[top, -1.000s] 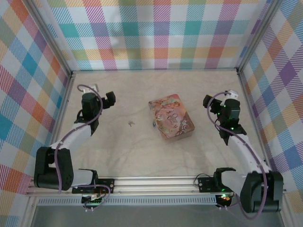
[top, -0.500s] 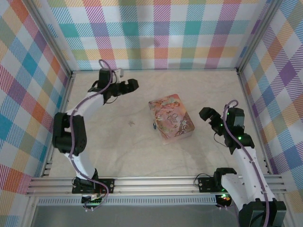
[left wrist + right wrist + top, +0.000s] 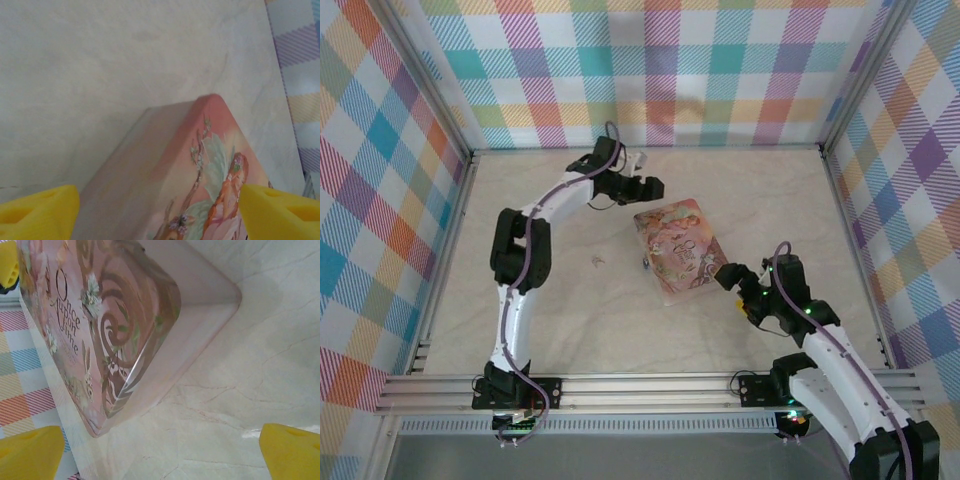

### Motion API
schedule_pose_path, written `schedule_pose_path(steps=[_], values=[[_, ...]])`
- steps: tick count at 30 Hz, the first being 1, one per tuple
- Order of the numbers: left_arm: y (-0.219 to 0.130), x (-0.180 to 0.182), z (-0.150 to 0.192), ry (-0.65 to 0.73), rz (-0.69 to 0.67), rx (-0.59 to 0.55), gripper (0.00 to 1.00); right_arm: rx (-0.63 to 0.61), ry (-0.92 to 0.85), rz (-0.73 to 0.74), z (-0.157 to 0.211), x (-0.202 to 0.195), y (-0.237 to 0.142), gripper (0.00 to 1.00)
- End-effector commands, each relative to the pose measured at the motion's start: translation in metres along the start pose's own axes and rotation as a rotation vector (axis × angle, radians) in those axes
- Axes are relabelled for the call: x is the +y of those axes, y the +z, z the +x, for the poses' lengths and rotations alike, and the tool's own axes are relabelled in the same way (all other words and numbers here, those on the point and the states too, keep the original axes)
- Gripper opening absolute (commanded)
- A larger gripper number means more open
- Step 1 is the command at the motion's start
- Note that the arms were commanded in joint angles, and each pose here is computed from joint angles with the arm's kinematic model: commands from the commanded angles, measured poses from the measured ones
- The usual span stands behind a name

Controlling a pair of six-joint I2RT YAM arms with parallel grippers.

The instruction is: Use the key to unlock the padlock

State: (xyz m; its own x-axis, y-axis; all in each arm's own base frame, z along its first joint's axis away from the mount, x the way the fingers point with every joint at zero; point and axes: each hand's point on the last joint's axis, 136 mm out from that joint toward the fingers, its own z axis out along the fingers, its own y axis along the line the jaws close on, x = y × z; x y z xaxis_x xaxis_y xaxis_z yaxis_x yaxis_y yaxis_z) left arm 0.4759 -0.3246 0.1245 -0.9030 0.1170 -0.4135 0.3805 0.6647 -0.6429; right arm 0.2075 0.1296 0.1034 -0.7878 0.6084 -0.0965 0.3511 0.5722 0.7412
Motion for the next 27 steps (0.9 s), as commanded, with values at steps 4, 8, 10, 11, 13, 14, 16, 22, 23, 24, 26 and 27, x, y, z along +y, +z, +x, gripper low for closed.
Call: schedule_pose_path(steps=[4, 8, 10, 11, 13, 14, 16, 22, 23, 24, 26, 27], values=[[0.002, -0.022, 0.027, 0.016, 0.056, 0.101, 0.82, 0.029, 0.032, -0.046, 0.001, 0.011, 0.016, 1.0], [-0.002, -0.03, 0.043, 0.031, 0.057, 0.108, 0.81, 0.03, 0.018, -0.064, -0.007, 0.023, 0.024, 1.0], [-0.007, -0.032, 0.05, 0.034, 0.055, 0.103, 0.8, 0.035, 0.012, -0.069, -0.011, 0.029, 0.029, 1.0], [-0.01, -0.033, 0.054, 0.034, 0.054, 0.1, 0.8, 0.034, 0.008, -0.072, -0.014, 0.032, 0.032, 0.99], [-0.016, -0.033, 0.061, 0.034, 0.046, 0.092, 0.8, 0.033, 0.003, -0.075, -0.018, 0.037, 0.037, 0.97], [-0.019, -0.033, 0.065, 0.034, 0.04, 0.089, 0.8, 0.036, -0.001, -0.073, -0.02, 0.038, 0.04, 0.95], [-0.024, -0.032, 0.072, 0.03, 0.034, 0.084, 0.79, 0.04, -0.015, -0.069, -0.025, 0.044, 0.046, 0.91], [-0.04, -0.029, 0.095, 0.011, 0.015, 0.049, 0.78, 0.058, -0.067, -0.058, -0.042, 0.064, 0.064, 0.83], [-0.042, -0.029, 0.098, 0.005, 0.009, 0.04, 0.78, 0.059, -0.081, -0.055, -0.045, 0.068, 0.067, 0.83], [-0.045, -0.028, 0.101, -0.001, 0.002, 0.034, 0.78, 0.062, -0.092, -0.05, -0.048, 0.071, 0.07, 0.83], [-0.048, -0.024, 0.109, -0.019, -0.013, 0.024, 0.78, 0.076, -0.117, -0.032, -0.054, 0.077, 0.079, 0.81], [-0.049, -0.023, 0.112, -0.025, -0.017, 0.02, 0.77, 0.083, -0.131, -0.03, -0.057, 0.081, 0.084, 0.81]])
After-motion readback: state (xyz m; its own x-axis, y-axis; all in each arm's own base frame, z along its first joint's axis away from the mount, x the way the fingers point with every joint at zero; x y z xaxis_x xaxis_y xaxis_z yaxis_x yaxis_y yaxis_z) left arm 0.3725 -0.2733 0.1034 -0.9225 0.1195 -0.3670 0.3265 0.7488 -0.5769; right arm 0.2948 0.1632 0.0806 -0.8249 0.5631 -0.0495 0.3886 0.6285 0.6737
